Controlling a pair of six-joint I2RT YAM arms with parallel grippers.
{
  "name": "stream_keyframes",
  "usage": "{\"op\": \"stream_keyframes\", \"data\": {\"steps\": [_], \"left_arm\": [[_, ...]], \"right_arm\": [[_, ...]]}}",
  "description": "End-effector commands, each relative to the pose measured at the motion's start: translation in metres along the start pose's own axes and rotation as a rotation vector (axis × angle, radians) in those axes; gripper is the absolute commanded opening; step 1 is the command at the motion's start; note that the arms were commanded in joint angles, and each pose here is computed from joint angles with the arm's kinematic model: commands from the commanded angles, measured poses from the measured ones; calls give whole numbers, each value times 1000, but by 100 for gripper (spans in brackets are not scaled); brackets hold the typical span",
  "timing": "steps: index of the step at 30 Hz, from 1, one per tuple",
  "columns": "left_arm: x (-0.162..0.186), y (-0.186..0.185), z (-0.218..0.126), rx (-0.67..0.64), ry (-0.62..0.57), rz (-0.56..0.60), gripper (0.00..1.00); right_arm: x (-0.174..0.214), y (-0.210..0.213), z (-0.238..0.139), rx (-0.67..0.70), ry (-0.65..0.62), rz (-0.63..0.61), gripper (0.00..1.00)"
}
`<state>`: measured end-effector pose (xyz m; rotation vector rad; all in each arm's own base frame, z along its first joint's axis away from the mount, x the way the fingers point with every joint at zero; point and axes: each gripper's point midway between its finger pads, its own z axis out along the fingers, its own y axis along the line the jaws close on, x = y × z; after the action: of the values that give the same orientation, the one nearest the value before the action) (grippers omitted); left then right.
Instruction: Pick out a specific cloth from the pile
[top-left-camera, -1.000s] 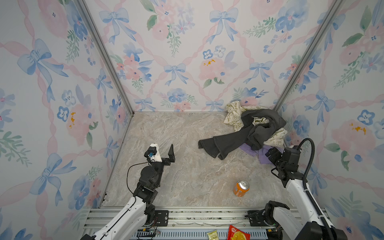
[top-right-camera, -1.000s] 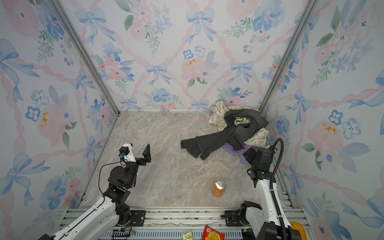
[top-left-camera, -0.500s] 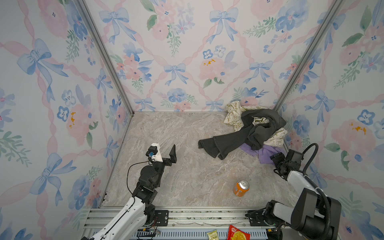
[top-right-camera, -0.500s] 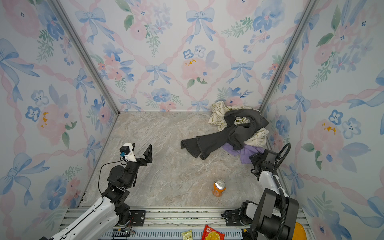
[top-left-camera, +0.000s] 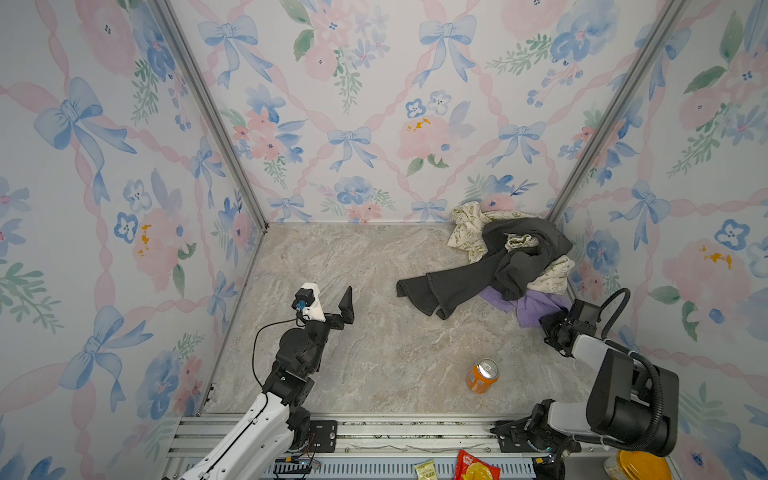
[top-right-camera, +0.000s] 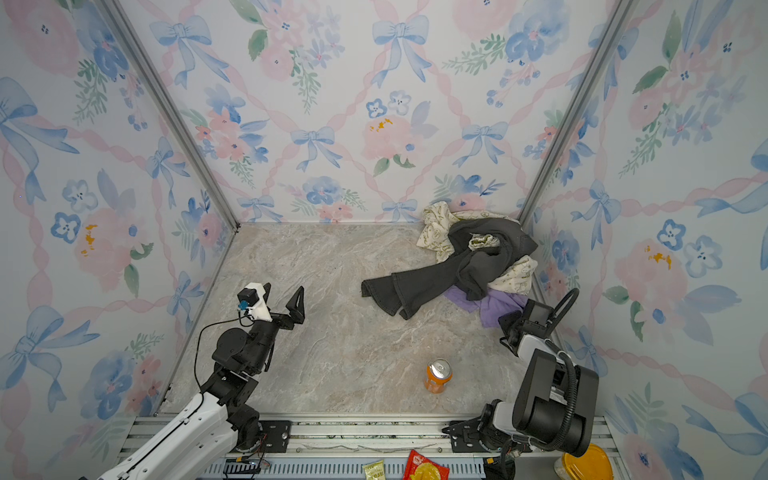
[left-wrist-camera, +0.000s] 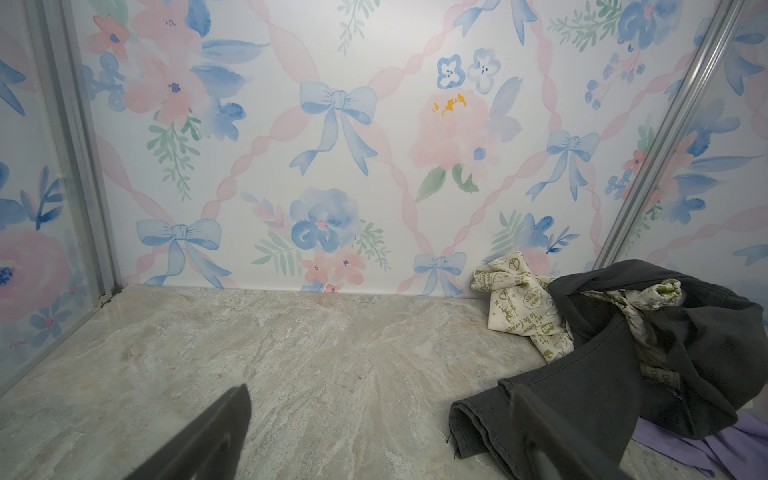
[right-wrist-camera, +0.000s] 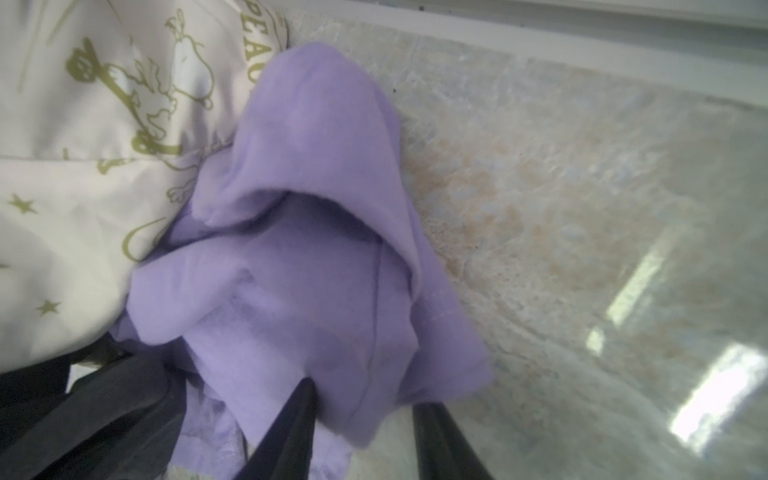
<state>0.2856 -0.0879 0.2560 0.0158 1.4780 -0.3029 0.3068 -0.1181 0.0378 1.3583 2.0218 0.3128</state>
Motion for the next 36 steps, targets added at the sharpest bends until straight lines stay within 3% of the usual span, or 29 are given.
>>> {"op": "stream_keyframes", "data": {"steps": [1,5,9,21,36], "left_arm": [[-10,-8,1,30,-13,-17,98],[-14,-8,1,31,-20,-20,98],[-17,-10,1,39,-25,-26,98],[-18,-13,2,50,-19,-39,98],[-21,-15,3,61,-15,-47,98]], "right_arm": [[-6,10,0,-37,-7,4,27],[-9,21,-7,-83,-12,7,10],[-15,36,-23,-139,-36,-3,0],[-39,112,-106,-377,-165,-143,0],[-28,238,-225,-673,-316,-501,0]]}}
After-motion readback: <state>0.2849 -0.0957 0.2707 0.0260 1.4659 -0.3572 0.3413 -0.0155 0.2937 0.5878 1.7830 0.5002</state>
